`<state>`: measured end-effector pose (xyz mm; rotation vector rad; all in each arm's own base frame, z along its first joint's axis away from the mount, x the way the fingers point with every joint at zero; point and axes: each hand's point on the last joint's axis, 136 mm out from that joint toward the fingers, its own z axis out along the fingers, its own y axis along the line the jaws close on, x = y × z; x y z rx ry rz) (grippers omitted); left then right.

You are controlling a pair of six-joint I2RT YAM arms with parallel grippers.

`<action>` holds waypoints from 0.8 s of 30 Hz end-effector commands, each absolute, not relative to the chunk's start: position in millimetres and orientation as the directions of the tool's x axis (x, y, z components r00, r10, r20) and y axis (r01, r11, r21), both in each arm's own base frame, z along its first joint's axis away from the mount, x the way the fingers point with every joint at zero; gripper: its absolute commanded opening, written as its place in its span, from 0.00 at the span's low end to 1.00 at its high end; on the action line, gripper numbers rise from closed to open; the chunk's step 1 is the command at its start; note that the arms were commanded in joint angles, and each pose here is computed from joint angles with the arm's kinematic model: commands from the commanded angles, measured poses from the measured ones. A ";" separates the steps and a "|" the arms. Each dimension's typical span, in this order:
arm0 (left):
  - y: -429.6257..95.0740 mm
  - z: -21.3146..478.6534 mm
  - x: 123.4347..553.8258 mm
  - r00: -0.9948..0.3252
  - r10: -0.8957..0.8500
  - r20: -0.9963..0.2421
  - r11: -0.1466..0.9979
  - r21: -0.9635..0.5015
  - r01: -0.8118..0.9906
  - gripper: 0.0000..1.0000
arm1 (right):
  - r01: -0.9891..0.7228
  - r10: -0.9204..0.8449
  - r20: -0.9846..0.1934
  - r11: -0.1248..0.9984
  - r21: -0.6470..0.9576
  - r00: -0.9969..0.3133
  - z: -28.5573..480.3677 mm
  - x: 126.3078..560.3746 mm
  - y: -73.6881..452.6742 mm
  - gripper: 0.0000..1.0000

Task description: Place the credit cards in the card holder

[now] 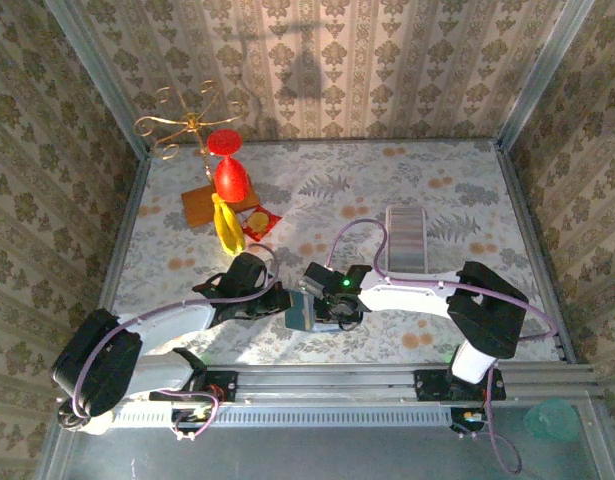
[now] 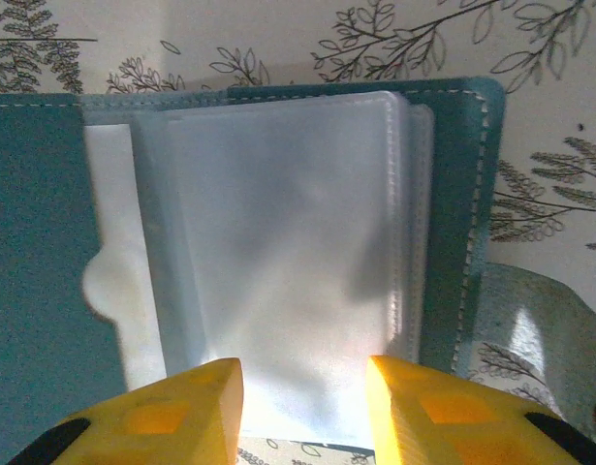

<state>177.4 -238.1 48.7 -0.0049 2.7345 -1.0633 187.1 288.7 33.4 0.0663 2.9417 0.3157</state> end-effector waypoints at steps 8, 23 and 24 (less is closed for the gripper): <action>-233.9 30.7 171.4 -0.984 -0.081 -0.161 0.760 -0.648 0.044 0.00 | 0.047 0.083 -0.135 0.967 0.249 -0.987 14.2 183.3 304.5 0.47; -225.1 6.9 161.8 -0.987 -0.114 -0.114 0.769 -0.639 -0.015 0.04 | 0.007 0.131 -0.175 0.818 0.575 -0.976 46.1 197.3 364.5 0.50; -225.2 6.6 161.5 -0.987 -0.117 -0.113 0.767 -0.641 -0.018 0.04 | 0.005 0.131 -0.173 0.810 0.586 -0.976 47.1 197.2 366.9 0.50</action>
